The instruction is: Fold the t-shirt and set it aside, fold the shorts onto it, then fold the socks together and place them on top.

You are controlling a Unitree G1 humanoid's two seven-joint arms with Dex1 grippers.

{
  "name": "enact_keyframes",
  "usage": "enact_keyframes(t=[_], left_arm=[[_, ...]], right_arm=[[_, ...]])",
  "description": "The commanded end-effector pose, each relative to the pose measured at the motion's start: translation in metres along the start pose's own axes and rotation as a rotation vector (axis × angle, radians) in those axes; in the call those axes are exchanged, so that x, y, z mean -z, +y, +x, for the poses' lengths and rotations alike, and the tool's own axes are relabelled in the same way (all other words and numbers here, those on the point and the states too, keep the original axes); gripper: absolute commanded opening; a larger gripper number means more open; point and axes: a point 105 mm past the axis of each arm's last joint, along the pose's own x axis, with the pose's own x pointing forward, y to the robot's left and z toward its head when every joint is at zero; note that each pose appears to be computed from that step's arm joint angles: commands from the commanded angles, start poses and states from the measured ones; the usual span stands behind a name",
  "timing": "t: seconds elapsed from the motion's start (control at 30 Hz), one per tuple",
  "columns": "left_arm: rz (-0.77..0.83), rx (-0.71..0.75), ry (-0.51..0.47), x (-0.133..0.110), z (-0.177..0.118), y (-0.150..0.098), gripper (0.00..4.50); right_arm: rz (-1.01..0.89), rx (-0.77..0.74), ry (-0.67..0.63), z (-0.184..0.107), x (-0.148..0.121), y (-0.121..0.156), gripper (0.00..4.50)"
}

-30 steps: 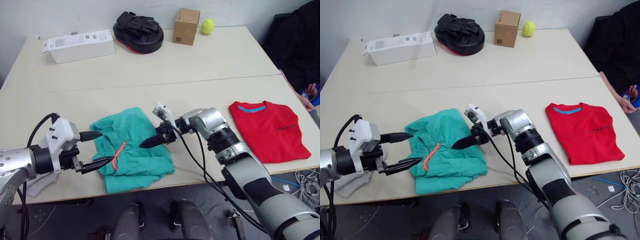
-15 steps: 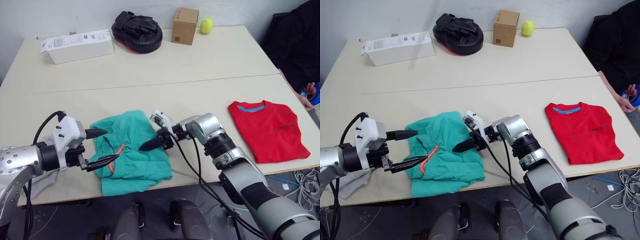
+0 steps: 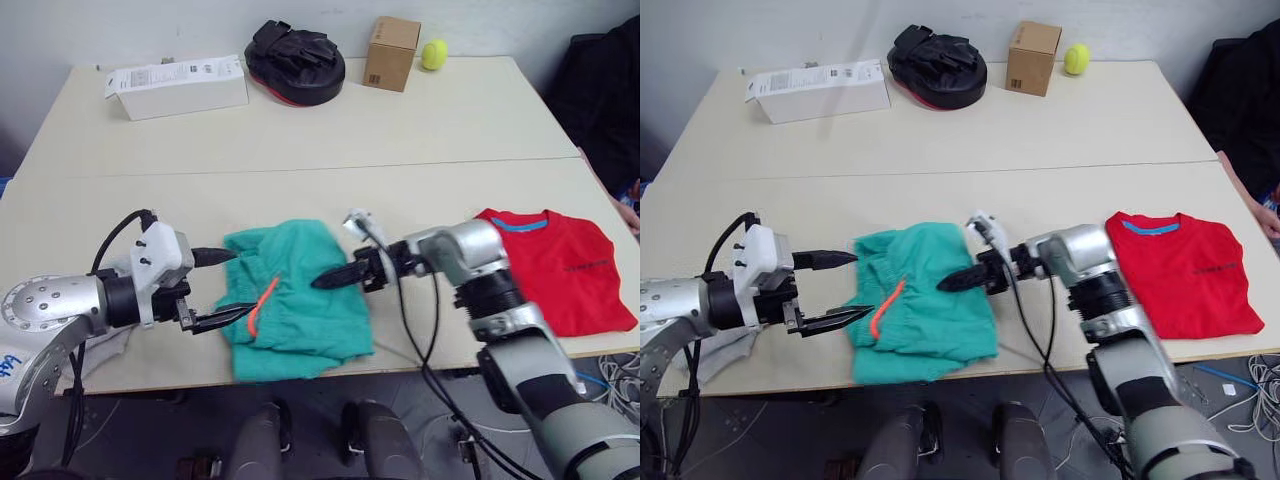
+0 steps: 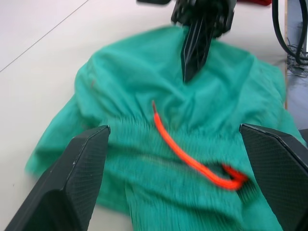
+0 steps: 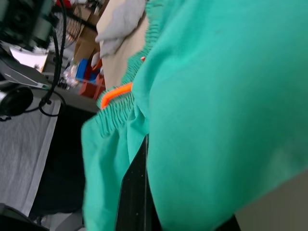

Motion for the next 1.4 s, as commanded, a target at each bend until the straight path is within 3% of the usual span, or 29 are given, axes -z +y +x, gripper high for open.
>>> enact_keyframes(t=[0.03, 0.43, 0.7, 0.87, 1.3, 1.4], left_arm=[[0.024, 0.024, -0.024, -0.004, 0.005, 0.0, 4.5], [0.029, 0.052, -0.049, -0.001, 0.015, 0.003, 4.5], [0.037, 0.093, -0.077, -0.005, 0.023, -0.001, 4.5], [0.067, 0.129, -0.084, -0.013, 0.026, -0.007, 4.5], [0.071, 0.115, -0.087, -0.016, 0.026, -0.006, 4.5], [0.072, 0.127, -0.092, -0.017, 0.028, -0.008, 4.5]], right_arm=[[-0.071, -0.018, -0.075, -0.038, -0.012, 0.023, 0.05], [-0.256, 0.334, -0.092, -0.199, -0.011, 0.042, 0.05], [-0.26, 0.662, 0.0, -0.281, 0.01, 0.014, 0.05], [-0.195, 0.831, 0.108, -0.315, 0.043, -0.008, 0.05], [-0.149, 1.172, 0.089, -0.359, 0.066, -0.029, 0.05], [-0.163, 1.177, 0.059, -0.357, 0.059, -0.031, 0.61]])
